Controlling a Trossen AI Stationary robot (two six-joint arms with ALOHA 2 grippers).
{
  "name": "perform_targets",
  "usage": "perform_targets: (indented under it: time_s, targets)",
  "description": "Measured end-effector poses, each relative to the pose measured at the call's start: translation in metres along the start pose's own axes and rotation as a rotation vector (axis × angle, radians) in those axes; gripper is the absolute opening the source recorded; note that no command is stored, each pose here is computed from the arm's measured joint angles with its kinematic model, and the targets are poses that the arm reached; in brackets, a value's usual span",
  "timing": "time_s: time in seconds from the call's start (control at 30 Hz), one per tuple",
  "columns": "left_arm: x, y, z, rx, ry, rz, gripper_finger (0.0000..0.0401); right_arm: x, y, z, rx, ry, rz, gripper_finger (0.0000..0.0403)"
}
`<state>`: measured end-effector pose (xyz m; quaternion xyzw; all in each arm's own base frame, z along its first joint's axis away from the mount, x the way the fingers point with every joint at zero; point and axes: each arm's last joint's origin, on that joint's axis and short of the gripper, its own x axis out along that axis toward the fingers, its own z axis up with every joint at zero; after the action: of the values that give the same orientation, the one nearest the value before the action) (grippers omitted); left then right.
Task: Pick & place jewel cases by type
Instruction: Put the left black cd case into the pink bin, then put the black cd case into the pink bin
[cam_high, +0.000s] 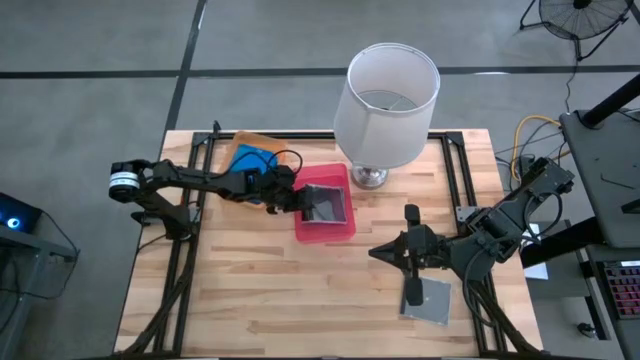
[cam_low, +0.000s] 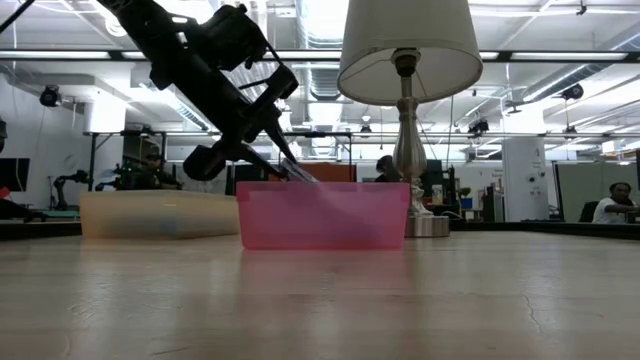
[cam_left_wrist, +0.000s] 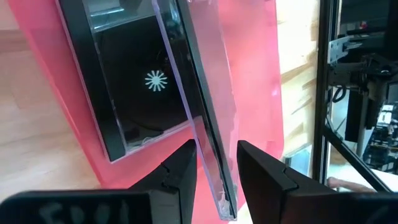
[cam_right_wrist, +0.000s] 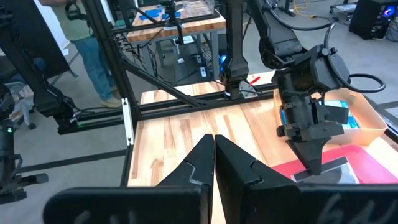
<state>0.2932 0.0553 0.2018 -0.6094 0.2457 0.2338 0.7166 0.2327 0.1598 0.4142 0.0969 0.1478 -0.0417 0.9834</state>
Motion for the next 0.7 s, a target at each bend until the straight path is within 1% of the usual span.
perform_targets:
  time_s: [0.17,0.33,0.53,0.7]
  targets:
    - [0.0,0.0,0.0,-0.008,0.0,0.0,0.0094,0.0,0.0,0.0,-0.001,0.001,0.0,0.0008]
    - [-0.001,-0.003,0.003,0.011,-0.008,-0.005,0.0094,0.0,0.0,0.0,-0.001,0.001,0.001,0.0008]
    - [-0.005,0.001,0.008,0.007,0.003,0.089,0.0094,0.0,0.0,0.0,-0.001,0.001,0.001,0.0008]
    - [-0.006,-0.004,0.011,0.057,0.004,0.082,0.0094,0.0,0.0,0.0,-0.001,0.001,0.0,0.0008]
